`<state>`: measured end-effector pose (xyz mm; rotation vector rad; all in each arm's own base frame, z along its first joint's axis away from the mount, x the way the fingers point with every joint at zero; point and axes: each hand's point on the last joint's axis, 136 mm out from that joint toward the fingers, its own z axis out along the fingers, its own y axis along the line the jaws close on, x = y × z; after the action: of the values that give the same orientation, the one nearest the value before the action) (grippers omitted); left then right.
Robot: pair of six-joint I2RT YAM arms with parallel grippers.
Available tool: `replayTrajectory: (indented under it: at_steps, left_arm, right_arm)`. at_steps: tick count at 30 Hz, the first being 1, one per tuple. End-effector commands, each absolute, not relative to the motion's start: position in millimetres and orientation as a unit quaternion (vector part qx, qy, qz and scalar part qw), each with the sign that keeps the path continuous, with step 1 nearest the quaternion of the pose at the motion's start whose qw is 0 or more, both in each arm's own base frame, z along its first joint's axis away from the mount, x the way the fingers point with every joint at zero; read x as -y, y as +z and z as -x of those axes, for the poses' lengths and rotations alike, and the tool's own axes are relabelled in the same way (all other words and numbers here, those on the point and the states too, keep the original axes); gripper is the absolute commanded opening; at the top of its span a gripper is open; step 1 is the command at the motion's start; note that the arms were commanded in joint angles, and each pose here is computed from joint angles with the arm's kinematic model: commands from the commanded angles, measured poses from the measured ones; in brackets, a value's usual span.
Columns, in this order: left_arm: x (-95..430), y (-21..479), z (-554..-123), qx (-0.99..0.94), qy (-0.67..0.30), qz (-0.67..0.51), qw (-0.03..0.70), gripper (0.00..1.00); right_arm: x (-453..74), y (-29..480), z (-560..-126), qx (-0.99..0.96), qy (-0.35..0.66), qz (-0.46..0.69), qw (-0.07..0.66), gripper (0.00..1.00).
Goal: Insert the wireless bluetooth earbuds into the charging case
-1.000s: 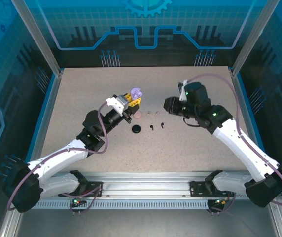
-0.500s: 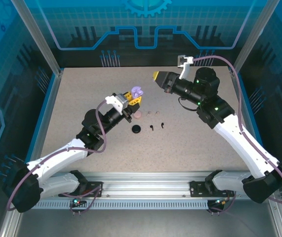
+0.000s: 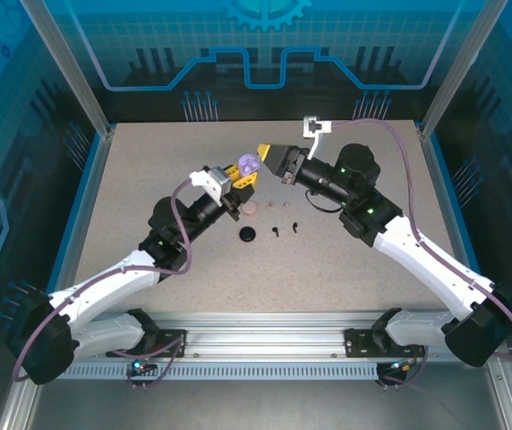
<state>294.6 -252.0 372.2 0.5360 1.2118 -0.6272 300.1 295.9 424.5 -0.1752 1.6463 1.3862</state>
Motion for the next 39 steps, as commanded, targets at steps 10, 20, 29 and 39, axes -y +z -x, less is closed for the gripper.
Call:
replayTrajectory:
  at_steps: [10,20,29,39]
  left_arm:
    - [254,399,-289,-0.52,-0.305,-0.238,0.761,0.0]
    - [254,400,-289,-0.52,-0.306,-0.237,0.761,0.0]
    - [255,399,-290,-0.521,-0.304,-0.238,0.762,0.0]
    - [254,402,-289,-0.518,-0.305,-0.238,0.763,0.0]
  right_arm:
    - [-297,429,-290,-0.653,0.585,0.066,0.477,0.21]
    - [-301,423,-291,-0.659,0.583,0.067,0.47,0.21]
    - [-306,409,-293,-0.673,0.582,0.068,0.452,0.2]
    - [-312,390,-295,-0.701,0.554,0.075,0.443,0.19]
